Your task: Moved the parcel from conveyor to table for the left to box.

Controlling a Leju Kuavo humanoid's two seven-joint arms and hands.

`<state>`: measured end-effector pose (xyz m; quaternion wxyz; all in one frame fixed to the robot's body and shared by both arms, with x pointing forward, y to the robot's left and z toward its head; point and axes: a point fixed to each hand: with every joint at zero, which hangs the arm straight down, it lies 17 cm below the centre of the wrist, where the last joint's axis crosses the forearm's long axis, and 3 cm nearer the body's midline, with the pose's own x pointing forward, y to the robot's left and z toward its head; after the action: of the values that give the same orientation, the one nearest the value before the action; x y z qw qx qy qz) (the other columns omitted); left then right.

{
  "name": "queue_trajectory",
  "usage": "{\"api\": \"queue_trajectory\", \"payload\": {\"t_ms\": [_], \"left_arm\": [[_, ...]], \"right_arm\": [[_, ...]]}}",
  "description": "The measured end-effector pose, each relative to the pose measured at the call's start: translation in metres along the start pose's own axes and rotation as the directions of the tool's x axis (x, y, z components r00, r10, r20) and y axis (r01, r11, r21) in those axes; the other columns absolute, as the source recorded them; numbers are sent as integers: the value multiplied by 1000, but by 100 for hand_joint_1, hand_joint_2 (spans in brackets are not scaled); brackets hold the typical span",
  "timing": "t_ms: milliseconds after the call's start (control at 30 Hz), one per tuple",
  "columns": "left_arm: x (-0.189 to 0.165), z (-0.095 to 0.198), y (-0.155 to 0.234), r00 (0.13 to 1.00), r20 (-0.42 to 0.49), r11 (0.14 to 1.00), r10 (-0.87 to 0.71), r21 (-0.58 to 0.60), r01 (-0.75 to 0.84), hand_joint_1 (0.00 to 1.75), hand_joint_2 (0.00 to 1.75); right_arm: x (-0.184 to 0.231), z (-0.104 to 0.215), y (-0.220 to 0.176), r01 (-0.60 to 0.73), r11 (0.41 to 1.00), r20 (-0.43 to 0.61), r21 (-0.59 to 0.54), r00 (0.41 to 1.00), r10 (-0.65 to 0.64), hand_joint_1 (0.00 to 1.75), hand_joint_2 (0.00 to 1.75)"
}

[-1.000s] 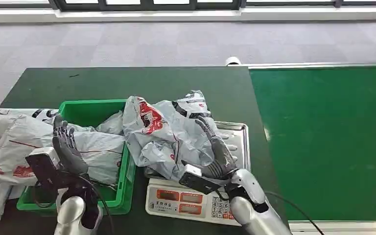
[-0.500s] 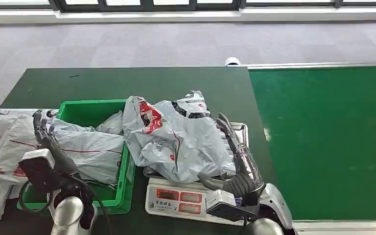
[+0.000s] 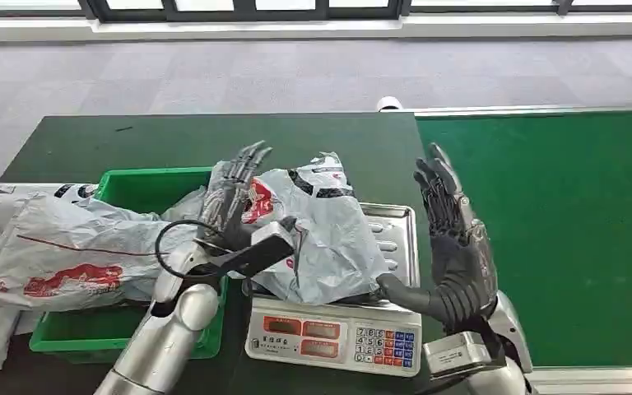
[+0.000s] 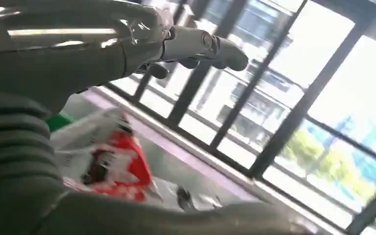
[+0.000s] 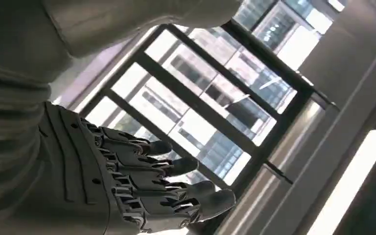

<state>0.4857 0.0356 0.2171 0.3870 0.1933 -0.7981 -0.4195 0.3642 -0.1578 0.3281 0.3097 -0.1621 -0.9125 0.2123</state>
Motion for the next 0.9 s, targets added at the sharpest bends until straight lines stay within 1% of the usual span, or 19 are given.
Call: {"api": "queue_trajectory", "payload": {"t_ms": [67, 167, 267, 467, 567, 633, 700, 900], "left_arm": [[11, -6, -31, 996, 54, 991, -64, -114, 70, 0, 175], [20, -5, -62, 990, 98, 971, -104, -207, 123, 0, 175], [19, -4, -77, 986, 110, 957, -124, -250, 148, 0, 175], [17, -2, -87, 983, 119, 944, -139, -284, 167, 0, 175], [21, 6, -106, 980, 152, 912, -126, -371, 174, 0, 175], [24, 17, -125, 978, 174, 875, -114, -449, 182, 0, 175], [23, 26, -140, 976, 184, 845, -114, -499, 193, 0, 175], [21, 30, -149, 974, 194, 824, -119, -528, 206, 0, 175]], "right_arm": [[0, -19, -6, -10, 1000, 36, -5, 999, 10, 0, 175], [-1, -36, -11, -22, 1000, 62, -13, 998, 23, 0, 175], [-1, -41, -13, -27, 999, 71, -18, 997, 28, 0, 175], [-4, -43, -12, -29, 999, 68, -16, 997, 30, 0, 175], [-4, -45, -14, -25, 999, 65, -20, 998, 26, 0, 175], [-5, -45, -12, -39, 999, 61, -15, 997, 40, 0, 175], [-5, -44, -10, -45, 999, 58, -11, 997, 46, 0, 175], [-5, -43, -9, -47, 999, 55, -12, 997, 47, 0, 175]]}}
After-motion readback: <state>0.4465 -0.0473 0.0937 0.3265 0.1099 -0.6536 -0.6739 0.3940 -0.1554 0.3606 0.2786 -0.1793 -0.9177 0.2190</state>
